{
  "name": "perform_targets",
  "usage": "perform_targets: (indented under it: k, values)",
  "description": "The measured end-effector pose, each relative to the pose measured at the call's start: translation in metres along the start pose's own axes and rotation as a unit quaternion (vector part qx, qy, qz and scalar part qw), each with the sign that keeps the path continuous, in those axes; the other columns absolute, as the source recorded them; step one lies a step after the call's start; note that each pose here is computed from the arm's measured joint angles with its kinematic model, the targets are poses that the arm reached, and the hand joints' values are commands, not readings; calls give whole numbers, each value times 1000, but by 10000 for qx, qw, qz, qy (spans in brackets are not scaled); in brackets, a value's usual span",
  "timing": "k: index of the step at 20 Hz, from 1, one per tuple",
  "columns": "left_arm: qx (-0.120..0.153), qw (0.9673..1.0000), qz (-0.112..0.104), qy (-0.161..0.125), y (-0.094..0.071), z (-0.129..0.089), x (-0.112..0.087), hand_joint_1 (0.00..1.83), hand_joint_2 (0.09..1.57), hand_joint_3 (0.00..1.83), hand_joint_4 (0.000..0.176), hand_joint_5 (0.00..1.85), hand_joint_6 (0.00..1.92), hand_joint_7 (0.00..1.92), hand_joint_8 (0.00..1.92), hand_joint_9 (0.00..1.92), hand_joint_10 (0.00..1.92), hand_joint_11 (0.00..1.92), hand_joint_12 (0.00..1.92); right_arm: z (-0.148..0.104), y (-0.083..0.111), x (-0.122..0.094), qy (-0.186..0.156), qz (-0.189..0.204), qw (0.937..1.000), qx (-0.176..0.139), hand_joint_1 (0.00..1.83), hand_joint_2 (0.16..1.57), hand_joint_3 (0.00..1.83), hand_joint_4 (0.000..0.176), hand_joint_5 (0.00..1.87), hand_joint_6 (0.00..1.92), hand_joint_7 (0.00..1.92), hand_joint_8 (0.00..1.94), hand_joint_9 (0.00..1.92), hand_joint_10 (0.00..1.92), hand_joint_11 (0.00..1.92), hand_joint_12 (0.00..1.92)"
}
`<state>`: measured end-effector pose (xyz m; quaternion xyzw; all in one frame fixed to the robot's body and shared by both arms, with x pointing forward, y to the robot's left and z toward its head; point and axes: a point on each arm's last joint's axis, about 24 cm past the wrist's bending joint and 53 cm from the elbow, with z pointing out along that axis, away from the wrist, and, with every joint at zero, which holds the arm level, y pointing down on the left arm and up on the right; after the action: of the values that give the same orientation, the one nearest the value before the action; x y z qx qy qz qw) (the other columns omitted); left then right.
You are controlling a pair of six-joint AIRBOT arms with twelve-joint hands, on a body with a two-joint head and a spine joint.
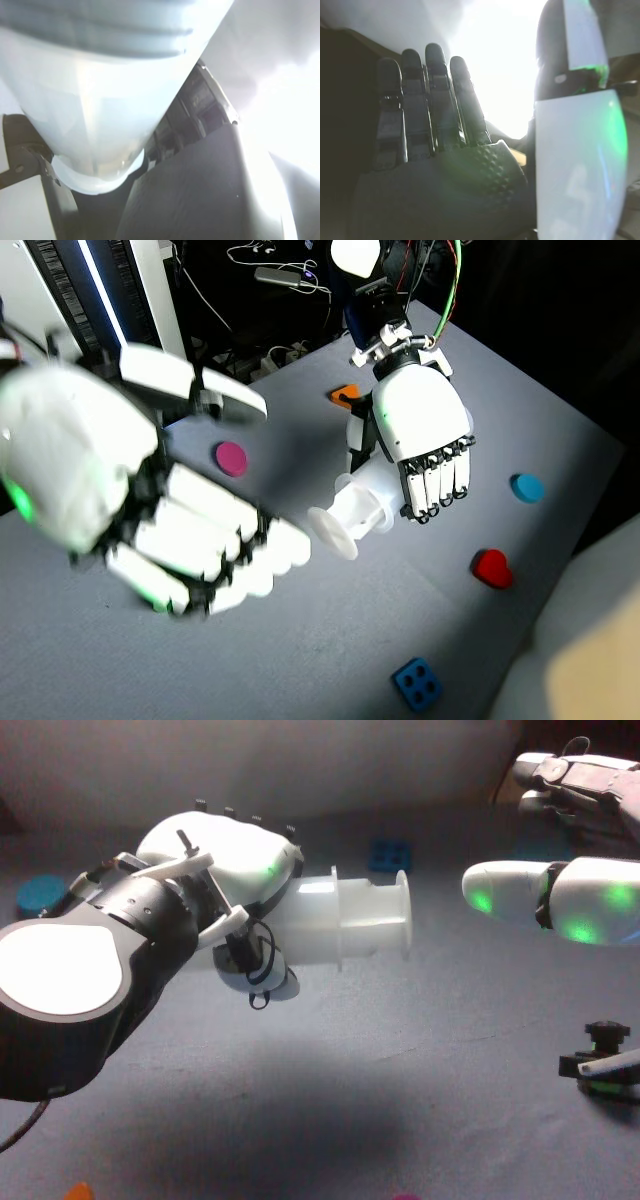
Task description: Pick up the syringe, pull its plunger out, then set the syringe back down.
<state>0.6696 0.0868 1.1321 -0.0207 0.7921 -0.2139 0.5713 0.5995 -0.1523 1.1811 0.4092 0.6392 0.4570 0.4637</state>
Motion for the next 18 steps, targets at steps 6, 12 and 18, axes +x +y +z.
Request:
perform_targets:
  k: [6,12,18]
  values:
    - [198,9998,42,-6,-12,-5,-5,1482,1180,0,0,780,1134,766,1253,775,1351,711,1669,23,1,17,589,-403,9968,-364,866,937,4,0,367,13,517,9,446,8,92,885]
    - [236,9997,28,-11,-14,-5,-6,1482,1180,0,0,799,1129,762,1255,780,1350,683,1677,32,-11,34,1034,-348,9935,-319,871,945,1,0,409,8,541,0,457,2,97,884]
    - [185,9998,11,-30,-9,-3,-7,1481,1183,1,0,773,1140,777,1254,767,1358,687,1686,44,-9,37,1114,-449,9908,-617,874,945,1,0,386,0,540,3,463,4,94,882]
